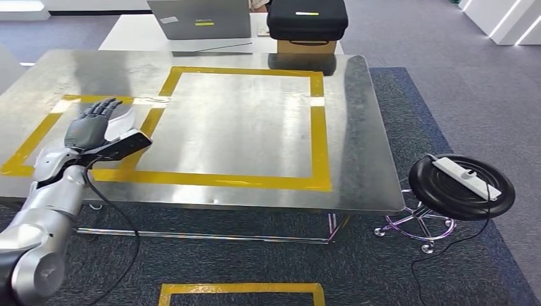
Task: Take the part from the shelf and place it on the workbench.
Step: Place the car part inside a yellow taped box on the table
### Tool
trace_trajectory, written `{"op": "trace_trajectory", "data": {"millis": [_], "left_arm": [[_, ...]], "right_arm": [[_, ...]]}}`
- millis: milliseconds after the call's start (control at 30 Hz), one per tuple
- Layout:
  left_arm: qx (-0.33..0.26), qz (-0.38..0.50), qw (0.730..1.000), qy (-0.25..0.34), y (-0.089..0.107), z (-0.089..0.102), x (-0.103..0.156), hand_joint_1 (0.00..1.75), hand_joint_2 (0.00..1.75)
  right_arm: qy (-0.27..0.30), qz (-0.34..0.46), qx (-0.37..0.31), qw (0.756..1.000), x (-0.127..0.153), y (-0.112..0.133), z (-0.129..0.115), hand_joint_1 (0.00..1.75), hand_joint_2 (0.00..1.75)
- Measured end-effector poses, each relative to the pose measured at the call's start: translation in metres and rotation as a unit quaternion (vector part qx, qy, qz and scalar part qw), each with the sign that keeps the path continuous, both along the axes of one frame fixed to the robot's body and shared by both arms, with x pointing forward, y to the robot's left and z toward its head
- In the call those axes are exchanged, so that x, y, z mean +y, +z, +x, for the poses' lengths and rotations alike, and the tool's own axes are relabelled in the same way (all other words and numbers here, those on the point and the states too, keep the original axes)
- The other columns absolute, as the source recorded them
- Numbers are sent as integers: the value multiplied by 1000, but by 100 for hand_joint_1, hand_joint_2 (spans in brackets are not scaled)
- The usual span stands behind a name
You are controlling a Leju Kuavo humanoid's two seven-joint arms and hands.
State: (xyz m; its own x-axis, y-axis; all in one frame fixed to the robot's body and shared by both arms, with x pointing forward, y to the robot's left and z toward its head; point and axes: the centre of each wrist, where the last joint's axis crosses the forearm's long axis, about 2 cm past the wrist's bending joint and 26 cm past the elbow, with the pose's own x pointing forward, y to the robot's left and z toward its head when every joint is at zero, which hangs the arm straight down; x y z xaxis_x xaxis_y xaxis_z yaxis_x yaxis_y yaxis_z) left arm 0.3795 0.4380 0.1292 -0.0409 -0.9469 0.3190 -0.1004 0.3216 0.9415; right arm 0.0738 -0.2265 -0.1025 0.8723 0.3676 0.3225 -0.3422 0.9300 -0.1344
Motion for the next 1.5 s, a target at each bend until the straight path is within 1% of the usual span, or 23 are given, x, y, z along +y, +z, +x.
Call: {"op": "trace_trajectory", "data": {"millis": [67,200,300,367,500,633,767,867,1000,1067,1133,1300,1500], "left_arm": [[-19,-38,999,-23,1,-4,-11,0,175],[-46,-107,992,-55,6,-20,-33,0,0],[-70,-162,981,-80,9,-36,-48,0,0],[-82,-182,976,-92,11,-45,-55,0,0],[-101,-191,971,-101,14,-59,-64,0,0],[-105,-193,970,-109,11,-73,-73,0,0],[-109,-190,969,-115,9,-83,-80,0,0],[-107,-179,971,-113,3,-96,-89,0,0],[-95,-178,973,-113,-11,-125,-102,0,0],[-89,-181,973,-115,-17,-138,-105,0,0],[-86,-182,973,-115,-20,-147,-106,0,0],[-84,-181,973,-114,-22,-156,-107,0,0],[-80,-170,978,-92,-18,-156,-115,0,0]], "right_arm": [[-2,-1,2,1000,0,-1,-3,0,0],[-6,-3,7,1000,0,-1,-8,0,0],[-8,-5,7,1000,0,-1,-9,0,0],[-9,-5,8,1000,0,-2,-10,0,0],[-11,-5,8,1000,0,-2,-10,0,0],[-13,-4,8,1000,-1,-2,-11,0,0],[-18,-3,8,1000,-1,-2,-11,0,0],[-30,-4,9,1000,-1,-2,-12,0,0],[-48,-5,11,999,-2,-2,-14,0,0],[-55,-5,14,998,-2,-2,-15,0,0],[-59,-5,16,998,-2,-3,-15,0,0],[-61,-6,18,998,-2,-3,-16,0,0],[-59,-5,14,998,-2,-3,-15,0,0]]}}
